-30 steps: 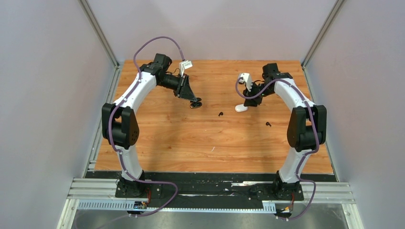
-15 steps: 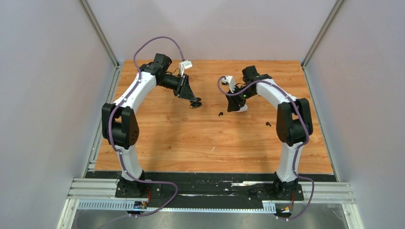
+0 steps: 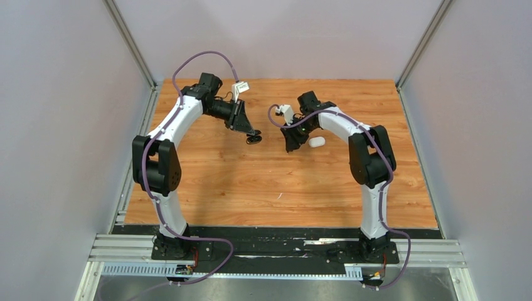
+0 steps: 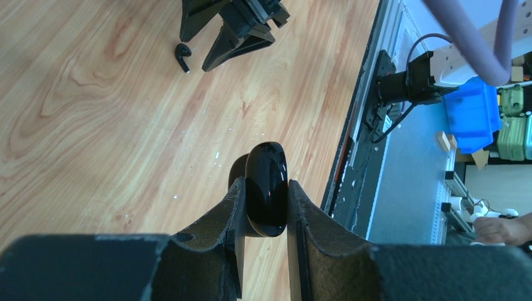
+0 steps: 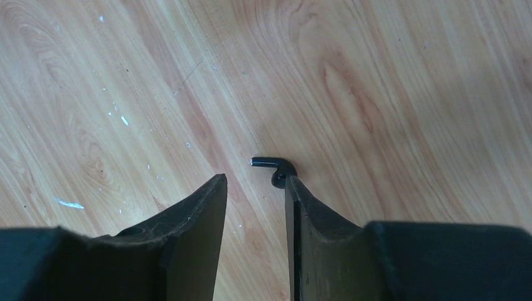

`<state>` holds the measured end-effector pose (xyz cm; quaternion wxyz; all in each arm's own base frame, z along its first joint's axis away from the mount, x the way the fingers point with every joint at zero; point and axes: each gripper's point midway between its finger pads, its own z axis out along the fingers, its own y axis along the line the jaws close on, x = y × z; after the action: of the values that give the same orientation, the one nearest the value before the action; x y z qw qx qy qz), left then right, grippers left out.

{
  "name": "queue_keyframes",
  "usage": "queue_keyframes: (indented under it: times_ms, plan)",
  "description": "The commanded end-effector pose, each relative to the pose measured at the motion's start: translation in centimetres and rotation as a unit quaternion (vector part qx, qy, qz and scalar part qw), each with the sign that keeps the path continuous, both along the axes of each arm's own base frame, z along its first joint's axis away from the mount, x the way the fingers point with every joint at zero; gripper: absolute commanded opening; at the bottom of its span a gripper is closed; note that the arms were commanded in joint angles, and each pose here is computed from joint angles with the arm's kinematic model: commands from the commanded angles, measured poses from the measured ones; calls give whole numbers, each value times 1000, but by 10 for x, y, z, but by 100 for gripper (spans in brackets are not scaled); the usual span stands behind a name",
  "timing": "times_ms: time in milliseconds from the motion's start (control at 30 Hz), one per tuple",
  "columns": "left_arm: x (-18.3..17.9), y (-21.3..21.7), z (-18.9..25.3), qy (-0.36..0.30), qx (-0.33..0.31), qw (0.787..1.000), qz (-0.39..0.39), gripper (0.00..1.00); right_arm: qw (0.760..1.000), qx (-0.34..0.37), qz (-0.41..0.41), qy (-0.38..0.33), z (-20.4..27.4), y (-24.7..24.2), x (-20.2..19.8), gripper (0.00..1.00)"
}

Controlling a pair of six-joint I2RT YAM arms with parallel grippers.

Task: Insert the wireless bluetooth earbuds into the charging case
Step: Pick up the earbud from the center of the board.

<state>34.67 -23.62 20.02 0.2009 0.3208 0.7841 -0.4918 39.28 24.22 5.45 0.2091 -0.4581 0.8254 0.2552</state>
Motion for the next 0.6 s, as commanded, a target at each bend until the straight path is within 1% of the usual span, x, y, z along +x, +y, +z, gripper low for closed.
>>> queue_keyframes:
  times_ms: [0,567]
  plan:
    - [-5,2,23,-33,-14,999,-2,0,1000,-9,-22,-15,-1,3,15,37]
    - [-4,3,20,-29,-11,1000,2,0,1000,-22,-16,-8,-18,2,15,28]
